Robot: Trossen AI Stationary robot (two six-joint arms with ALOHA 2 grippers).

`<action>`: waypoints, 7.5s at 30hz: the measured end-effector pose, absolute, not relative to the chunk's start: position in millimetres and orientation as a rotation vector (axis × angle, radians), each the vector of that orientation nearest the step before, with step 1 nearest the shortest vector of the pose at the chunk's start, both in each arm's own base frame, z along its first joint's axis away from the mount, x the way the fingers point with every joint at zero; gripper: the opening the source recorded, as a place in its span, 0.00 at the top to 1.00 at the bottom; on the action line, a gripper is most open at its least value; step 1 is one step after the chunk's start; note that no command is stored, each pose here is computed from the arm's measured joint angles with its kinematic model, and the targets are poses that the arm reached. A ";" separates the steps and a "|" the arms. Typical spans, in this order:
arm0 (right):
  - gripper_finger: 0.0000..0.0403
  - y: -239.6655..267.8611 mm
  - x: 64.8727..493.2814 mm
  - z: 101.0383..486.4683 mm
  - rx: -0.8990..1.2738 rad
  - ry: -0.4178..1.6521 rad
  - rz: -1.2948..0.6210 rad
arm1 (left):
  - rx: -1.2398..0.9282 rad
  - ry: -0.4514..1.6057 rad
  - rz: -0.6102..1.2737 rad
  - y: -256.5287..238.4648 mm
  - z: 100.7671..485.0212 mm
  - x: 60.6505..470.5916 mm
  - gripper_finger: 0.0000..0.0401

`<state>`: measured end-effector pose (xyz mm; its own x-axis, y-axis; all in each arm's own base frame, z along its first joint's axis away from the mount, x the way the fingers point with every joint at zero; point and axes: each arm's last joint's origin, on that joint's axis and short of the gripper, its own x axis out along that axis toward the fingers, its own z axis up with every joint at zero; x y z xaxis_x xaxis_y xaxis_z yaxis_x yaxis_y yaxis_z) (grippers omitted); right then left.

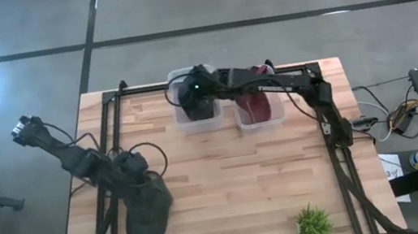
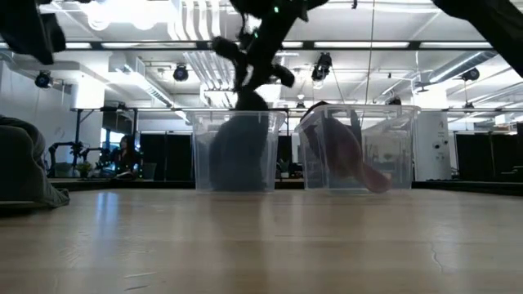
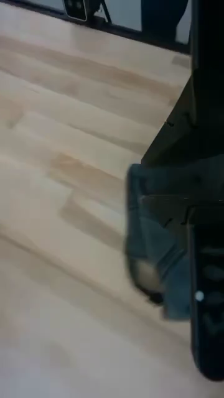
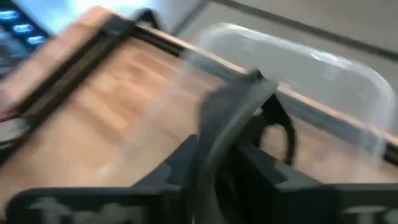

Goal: Pick & Place hat
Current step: Put the right black cap into the left transparent bin, then put the black cap into the left transparent bin, then return to Home Position

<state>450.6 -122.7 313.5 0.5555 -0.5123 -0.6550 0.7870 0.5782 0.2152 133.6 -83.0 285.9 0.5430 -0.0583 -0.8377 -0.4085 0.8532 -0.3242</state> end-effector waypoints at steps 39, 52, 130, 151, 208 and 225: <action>0.41 118.7 359.4 195.5 0.749 0.863 -0.215 | -0.950 0.352 0.445 -137.4 225.2 234.9 0.81; 0.41 131.9 384.1 164.8 0.879 0.738 -0.129 | -0.738 1.127 0.706 -130.9 219.9 199.2 0.81; 0.41 173.9 438.7 122.0 1.402 0.589 -0.427 | -0.587 1.038 0.206 -106.2 172.7 200.6 0.63; 0.96 136.1 434.8 175.8 1.057 0.529 -0.449 | -0.570 0.783 0.161 -124.9 241.3 220.4 0.63; 0.64 -141.4 439.7 311.5 0.665 0.981 -0.612 | -0.522 0.345 0.714 -109.9 289.4 184.4 0.63; 0.60 28.1 361.9 383.2 0.318 0.547 -0.290 | -0.363 0.398 0.437 -85.6 325.5 181.0 0.63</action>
